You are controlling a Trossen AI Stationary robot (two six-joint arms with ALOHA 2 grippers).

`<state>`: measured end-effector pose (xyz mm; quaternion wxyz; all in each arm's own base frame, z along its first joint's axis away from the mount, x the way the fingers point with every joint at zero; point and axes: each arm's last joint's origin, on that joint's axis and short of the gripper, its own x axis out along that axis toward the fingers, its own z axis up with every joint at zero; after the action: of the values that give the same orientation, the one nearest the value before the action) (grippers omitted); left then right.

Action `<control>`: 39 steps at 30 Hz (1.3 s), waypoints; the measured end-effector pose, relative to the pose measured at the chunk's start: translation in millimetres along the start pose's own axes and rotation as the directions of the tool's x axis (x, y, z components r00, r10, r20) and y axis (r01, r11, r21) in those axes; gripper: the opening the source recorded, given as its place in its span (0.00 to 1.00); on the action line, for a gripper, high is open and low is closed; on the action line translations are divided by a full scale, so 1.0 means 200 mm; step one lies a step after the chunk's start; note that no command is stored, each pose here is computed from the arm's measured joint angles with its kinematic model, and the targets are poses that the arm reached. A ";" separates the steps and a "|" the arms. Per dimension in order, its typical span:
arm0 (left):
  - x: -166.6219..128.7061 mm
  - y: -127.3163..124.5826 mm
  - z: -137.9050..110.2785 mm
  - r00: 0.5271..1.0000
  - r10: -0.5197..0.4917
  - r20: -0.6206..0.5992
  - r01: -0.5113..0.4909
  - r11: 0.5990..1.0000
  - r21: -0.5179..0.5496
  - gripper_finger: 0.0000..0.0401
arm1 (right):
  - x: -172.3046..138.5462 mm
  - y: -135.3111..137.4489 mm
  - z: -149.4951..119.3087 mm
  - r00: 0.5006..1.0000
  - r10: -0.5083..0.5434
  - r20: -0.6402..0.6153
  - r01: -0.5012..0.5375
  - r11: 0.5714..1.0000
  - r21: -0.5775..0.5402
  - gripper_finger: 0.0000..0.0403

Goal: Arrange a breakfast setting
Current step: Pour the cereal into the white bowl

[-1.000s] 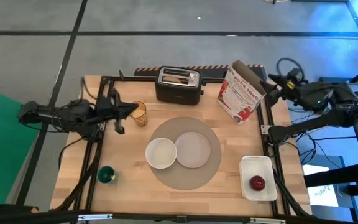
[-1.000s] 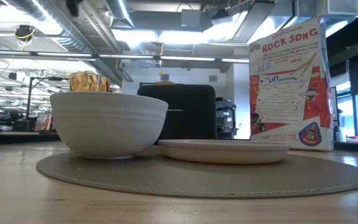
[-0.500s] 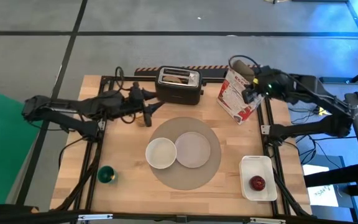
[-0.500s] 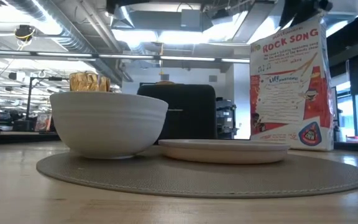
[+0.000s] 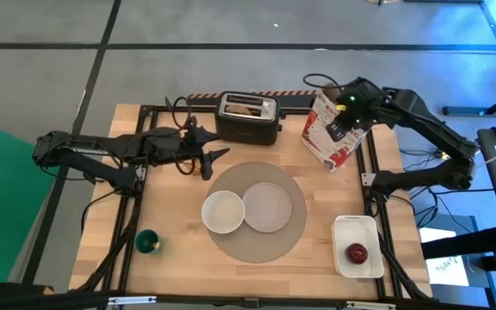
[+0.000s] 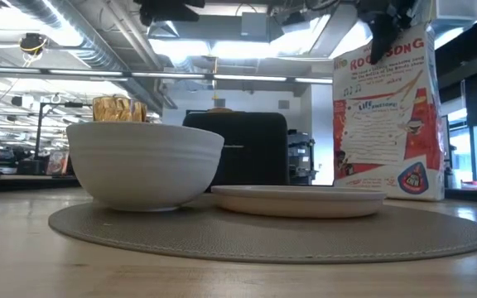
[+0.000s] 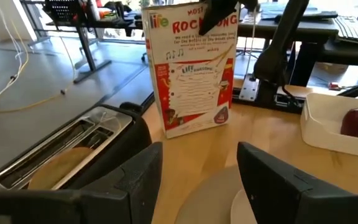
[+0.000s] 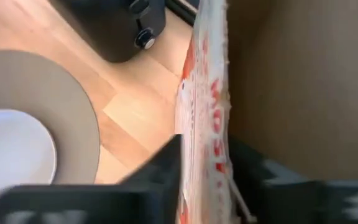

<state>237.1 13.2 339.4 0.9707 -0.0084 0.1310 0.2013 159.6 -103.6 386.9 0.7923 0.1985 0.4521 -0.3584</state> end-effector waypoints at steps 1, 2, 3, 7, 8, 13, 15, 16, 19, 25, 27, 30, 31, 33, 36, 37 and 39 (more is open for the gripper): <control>0.00 0.00 0.00 1.000 0.002 -0.003 -0.002 1.000 0.000 0.50 | 0.01 0.00 0.00 1.000 0.003 -0.006 -0.003 1.000 -0.012 0.12; 0.01 0.01 0.00 1.000 0.000 -0.007 0.000 1.000 0.000 0.50 | 0.01 0.01 0.01 1.000 0.010 -0.009 -0.010 1.000 -0.028 0.06; 0.02 0.01 -0.01 1.000 -0.003 -0.012 0.003 1.000 -0.001 0.50 | 0.01 0.01 0.01 1.000 0.015 -0.010 -0.015 0.999 -0.048 0.04; 0.05 0.05 -0.02 0.999 -0.016 -0.033 0.016 1.000 -0.008 0.54 | -0.03 0.00 0.02 1.000 0.018 0.004 -0.018 0.998 -0.064 0.01; 0.07 0.06 -0.02 0.999 -0.016 -0.031 0.015 1.000 -0.013 0.55 | -0.06 0.00 0.02 1.000 0.022 0.011 -0.021 0.997 -0.075 0.01; 0.13 0.13 0.00 1.000 -0.025 0.006 0.026 0.999 -0.046 0.63 | -0.30 -0.03 0.04 0.991 0.097 0.096 -0.085 0.989 -0.121 0.00; 0.15 0.16 0.01 0.998 -0.039 0.040 0.042 0.997 -0.060 0.67 | -0.39 -0.03 0.05 0.977 0.146 0.154 -0.125 0.983 -0.137 0.00; 0.17 0.18 0.01 0.998 -0.045 0.052 0.048 0.997 -0.065 0.69 | -0.42 -0.03 0.05 0.969 0.171 0.176 -0.147 0.979 -0.142 0.00; 0.22 0.21 0.01 0.997 -0.056 0.060 0.060 0.996 -0.072 0.74 | -0.50 -0.05 0.05 0.957 0.171 0.236 -0.140 0.980 -0.140 0.00; 0.29 0.21 -0.03 0.995 -0.094 0.021 0.095 0.993 -0.069 0.77 | -0.56 -0.08 0.02 0.952 0.116 0.282 -0.091 0.991 -0.100 0.00; 0.31 0.20 -0.04 0.992 -0.123 0.022 0.124 0.990 -0.068 0.76 | -0.57 -0.10 -0.01 0.961 0.052 0.271 -0.032 0.997 -0.077 0.02; 0.34 0.19 -0.05 0.986 -0.168 0.023 0.169 0.983 -0.065 0.76 | -0.59 -0.12 -0.07 0.975 0.017 0.220 -0.010 0.999 -0.034 0.08; 0.36 0.19 -0.06 0.984 -0.176 0.030 0.178 0.982 -0.065 0.76 | -0.59 -0.12 -0.08 0.978 0.014 0.209 -0.011 1.000 -0.017 0.11; 0.41 0.18 -0.07 0.979 -0.194 0.063 0.197 0.978 -0.062 0.76 | -0.61 -0.12 -0.09 0.972 0.036 0.234 -0.038 0.999 0.003 0.20; 0.51 0.17 -0.08 0.965 -0.230 0.123 0.233 0.972 -0.011 0.75 | -0.65 -0.14 -0.13 0.959 0.074 0.272 -0.078 0.997 0.006 0.36; 0.55 0.17 -0.08 0.961 -0.242 0.132 0.244 0.970 -0.002 0.75 | -0.67 -0.14 -0.15 0.956 0.077 0.283 -0.082 0.997 0.008 0.41; 0.63 0.17 -0.06 0.959 -0.256 0.123 0.257 0.966 0.005 0.75 | -0.69 -0.15 -0.17 0.951 0.095 0.295 -0.102 0.995 0.011 0.52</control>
<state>333.2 91.9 295.7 0.9947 -0.0182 0.0678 0.0746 71.8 -48.5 488.0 0.8649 0.1757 0.3142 -0.3498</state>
